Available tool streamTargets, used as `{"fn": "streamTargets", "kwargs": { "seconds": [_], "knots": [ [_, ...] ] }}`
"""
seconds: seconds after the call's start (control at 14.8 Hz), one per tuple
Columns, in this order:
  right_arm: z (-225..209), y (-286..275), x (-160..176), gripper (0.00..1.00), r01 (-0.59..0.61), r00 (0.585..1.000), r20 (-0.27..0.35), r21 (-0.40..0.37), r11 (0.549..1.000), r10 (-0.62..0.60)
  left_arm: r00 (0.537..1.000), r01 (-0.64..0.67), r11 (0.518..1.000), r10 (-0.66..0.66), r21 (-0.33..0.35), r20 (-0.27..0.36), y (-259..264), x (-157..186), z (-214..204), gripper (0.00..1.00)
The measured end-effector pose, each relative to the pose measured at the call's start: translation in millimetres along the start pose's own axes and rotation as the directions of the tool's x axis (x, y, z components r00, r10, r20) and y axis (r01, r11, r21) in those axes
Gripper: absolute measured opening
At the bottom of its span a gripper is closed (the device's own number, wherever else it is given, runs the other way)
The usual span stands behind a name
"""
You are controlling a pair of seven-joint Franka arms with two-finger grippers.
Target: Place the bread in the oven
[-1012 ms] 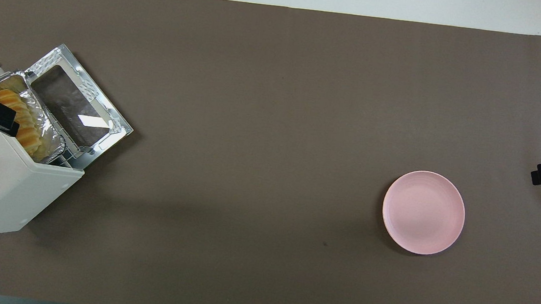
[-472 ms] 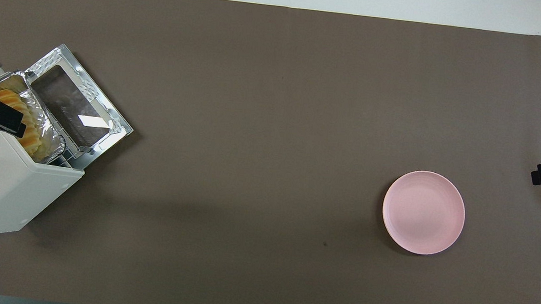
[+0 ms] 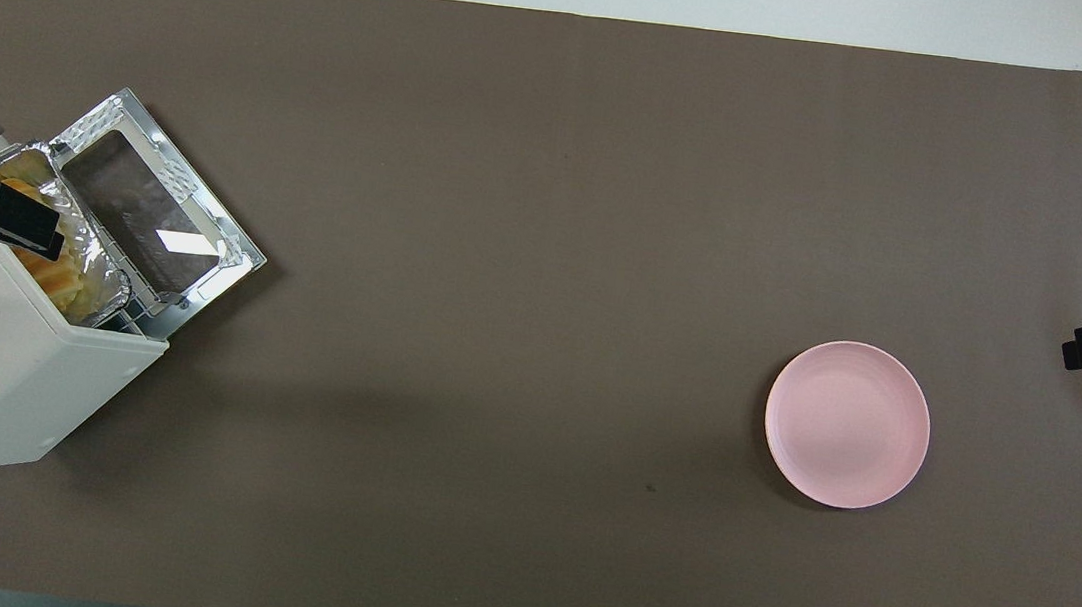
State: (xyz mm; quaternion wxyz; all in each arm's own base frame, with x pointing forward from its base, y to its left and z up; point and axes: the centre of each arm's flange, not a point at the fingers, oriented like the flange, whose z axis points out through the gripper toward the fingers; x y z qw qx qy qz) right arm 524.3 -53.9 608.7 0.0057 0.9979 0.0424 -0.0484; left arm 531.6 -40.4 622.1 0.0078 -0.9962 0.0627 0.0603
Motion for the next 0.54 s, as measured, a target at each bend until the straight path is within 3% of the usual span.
{"fn": "streamTargets", "kwargs": {
  "seconds": [0.34, 0.54],
  "knots": [
    [0, 0, 0, 1.0, 0.0, 1.0, 0.0, 0.0, 1.0, 0.0, 0.999, -0.053, 0.999, 0.053, 0.009, -0.01, 33, 0, -5, 1.0],
    [0, 0, 0, 1.0, 0.0, 1.0, 0.0, 0.0, 1.0, 0.0, 0.999, -0.039, 0.999, 0.04, 0.008, -0.01, 26, 0, -5, 1.0]
  ]
}}
